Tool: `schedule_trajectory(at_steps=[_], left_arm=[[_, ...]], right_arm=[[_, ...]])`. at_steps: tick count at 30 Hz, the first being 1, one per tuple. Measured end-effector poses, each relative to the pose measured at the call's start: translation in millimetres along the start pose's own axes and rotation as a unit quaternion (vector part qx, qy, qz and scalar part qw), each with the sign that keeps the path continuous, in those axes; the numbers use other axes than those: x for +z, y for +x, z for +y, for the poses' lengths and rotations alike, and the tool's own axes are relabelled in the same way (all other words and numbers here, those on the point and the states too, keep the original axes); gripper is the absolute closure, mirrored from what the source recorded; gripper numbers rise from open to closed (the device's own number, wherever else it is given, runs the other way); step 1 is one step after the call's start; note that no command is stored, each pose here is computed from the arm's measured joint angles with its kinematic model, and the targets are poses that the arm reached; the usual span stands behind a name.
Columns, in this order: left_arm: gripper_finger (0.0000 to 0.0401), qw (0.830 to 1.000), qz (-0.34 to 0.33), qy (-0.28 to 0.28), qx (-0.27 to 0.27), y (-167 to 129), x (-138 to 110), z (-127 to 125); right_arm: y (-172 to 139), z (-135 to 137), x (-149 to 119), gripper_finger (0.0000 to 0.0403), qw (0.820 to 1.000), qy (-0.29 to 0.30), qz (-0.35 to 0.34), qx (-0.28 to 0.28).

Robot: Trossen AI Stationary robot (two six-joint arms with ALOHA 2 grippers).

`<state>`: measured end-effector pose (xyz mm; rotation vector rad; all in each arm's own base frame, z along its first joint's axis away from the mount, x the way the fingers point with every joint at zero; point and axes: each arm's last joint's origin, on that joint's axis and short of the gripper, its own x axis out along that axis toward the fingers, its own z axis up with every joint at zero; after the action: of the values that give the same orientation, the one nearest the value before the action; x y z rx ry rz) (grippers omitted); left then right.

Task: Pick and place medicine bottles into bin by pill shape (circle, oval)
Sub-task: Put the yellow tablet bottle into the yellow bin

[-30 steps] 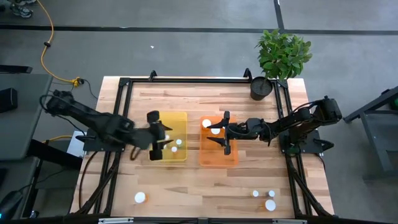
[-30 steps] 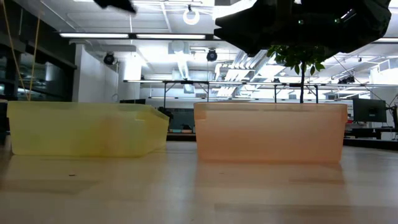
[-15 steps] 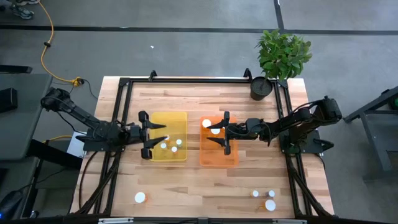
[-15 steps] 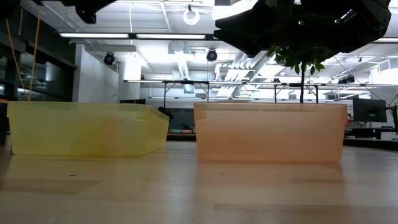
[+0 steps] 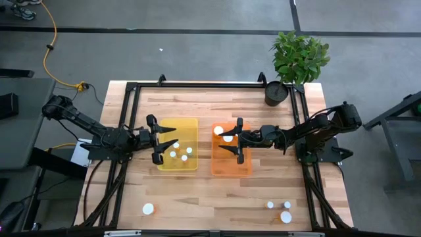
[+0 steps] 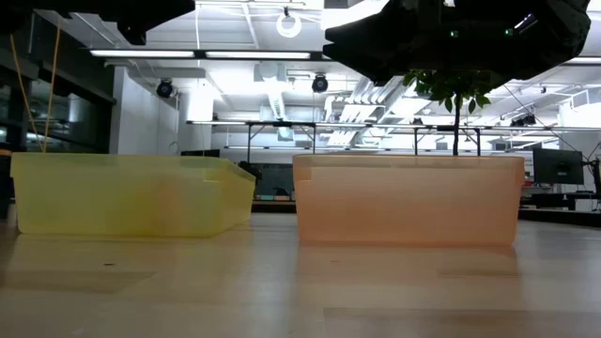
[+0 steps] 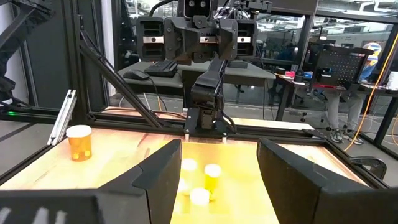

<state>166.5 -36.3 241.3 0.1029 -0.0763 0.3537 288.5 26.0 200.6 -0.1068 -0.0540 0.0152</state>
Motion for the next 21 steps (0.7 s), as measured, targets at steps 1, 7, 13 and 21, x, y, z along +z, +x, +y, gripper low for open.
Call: schedule_trajectory(at_steps=[1,7,13,21], left_arm=[[0.0213,1.000,0.000,0.000,0.000,0,0,0],[0.0213,1.000,0.000,-0.010,0.000,0,0,0],[0.0213,1.000,0.000,-0.010,0.000,0,0,0],[0.0213,1.000,0.001,-0.013,0.002,0,0,0]], right_arm=[[0,0,0,0.0199,1.000,0.000,0.000,0.000],[0,0,0,0.0199,0.999,0.034,0.000,0.000],[0,0,0,0.0199,0.999,0.041,0.000,0.000],[24,3,9,0.0199,0.991,0.074,0.114,0.007]])
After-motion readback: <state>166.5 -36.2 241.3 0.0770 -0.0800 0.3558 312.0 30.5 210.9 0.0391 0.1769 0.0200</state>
